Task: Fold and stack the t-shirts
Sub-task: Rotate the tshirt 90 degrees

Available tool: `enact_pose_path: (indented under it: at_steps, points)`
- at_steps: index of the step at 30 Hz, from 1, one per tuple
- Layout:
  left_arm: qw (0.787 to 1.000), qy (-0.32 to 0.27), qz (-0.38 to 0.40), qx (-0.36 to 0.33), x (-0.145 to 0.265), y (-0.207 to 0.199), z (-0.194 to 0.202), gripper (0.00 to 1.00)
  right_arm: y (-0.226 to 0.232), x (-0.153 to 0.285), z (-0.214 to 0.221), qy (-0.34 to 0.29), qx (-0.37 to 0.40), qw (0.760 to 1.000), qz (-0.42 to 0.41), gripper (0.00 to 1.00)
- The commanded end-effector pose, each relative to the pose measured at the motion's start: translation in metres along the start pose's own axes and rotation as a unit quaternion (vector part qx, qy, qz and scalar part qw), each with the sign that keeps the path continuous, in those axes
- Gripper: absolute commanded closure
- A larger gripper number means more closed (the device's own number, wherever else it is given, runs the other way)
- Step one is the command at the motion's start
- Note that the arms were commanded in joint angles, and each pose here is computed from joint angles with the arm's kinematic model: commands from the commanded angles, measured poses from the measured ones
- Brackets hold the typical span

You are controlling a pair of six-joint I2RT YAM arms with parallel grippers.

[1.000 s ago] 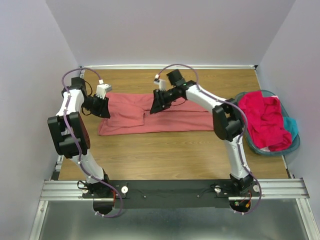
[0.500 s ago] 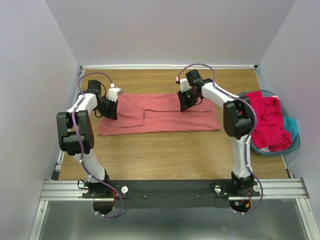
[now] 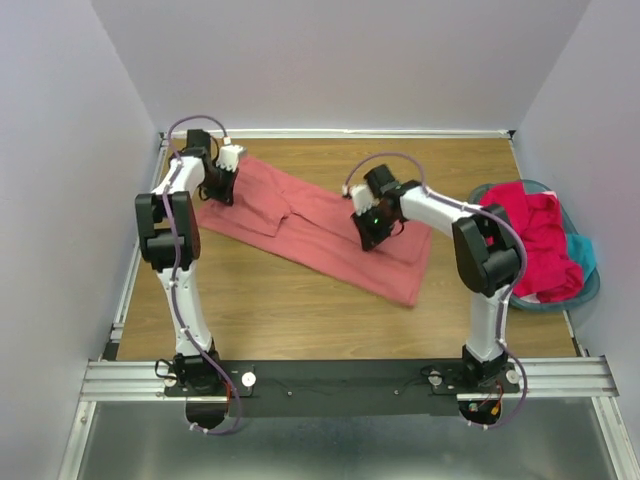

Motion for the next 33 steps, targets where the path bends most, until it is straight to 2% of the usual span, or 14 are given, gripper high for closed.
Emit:
enact_pose_path:
  at_steps: [1,2,4,6,9,15,23,28,31,33]
  points:
    - [0.997,-0.038,-0.027,-0.058,-0.007,0.024,-0.07,0.96,0.118,0.012,0.085,0.122,0.036,0.981,-0.148,0.78]
    - [0.996,-0.06,-0.024,-0.063,0.0,0.022,-0.088,0.92,0.134,0.022,0.079,0.116,0.016,0.976,-0.184,0.77]
    - [0.99,-0.114,-0.028,-0.081,0.029,0.021,-0.127,0.85,0.14,0.041,0.047,0.072,0.013,0.98,-0.184,0.77]
    - [0.985,-0.147,-0.032,-0.078,0.056,0.012,-0.142,0.82,0.126,0.053,0.026,0.039,0.007,0.986,-0.161,0.77]
    - [0.98,-0.18,-0.024,-0.083,0.079,-0.005,-0.148,0.83,0.099,0.054,0.009,0.014,0.013,0.993,-0.117,0.75]
    - [0.991,-0.123,0.044,-0.038,0.039,-0.051,-0.086,0.95,0.069,0.02,0.025,0.053,0.032,0.996,-0.064,0.77]
    - [0.998,-0.055,0.014,-0.024,-0.003,-0.069,-0.051,1.0,0.06,-0.001,0.06,0.094,0.024,0.993,-0.063,0.78]
    - [0.999,-0.017,0.015,-0.027,-0.039,-0.073,-0.04,1.0,0.076,-0.005,0.091,0.127,-0.007,0.986,-0.107,0.78]
    - [0.999,-0.006,0.03,-0.041,-0.063,-0.086,-0.048,1.0,0.093,-0.009,0.114,0.146,-0.038,0.978,-0.143,0.78]
    - [0.998,0.008,0.041,-0.049,-0.084,-0.094,-0.048,1.0,0.107,-0.007,0.115,0.14,-0.049,0.972,-0.181,0.77]
Point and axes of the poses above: each gripper's point midway between its finger pads, its own x axis back along the fingers, its own y axis along the line the jaws close on, z = x × y, the point moved 1 cm from there along x, back along the fingers, and after that the axes turned 11 degrees about -x, right-handed, at the moved point
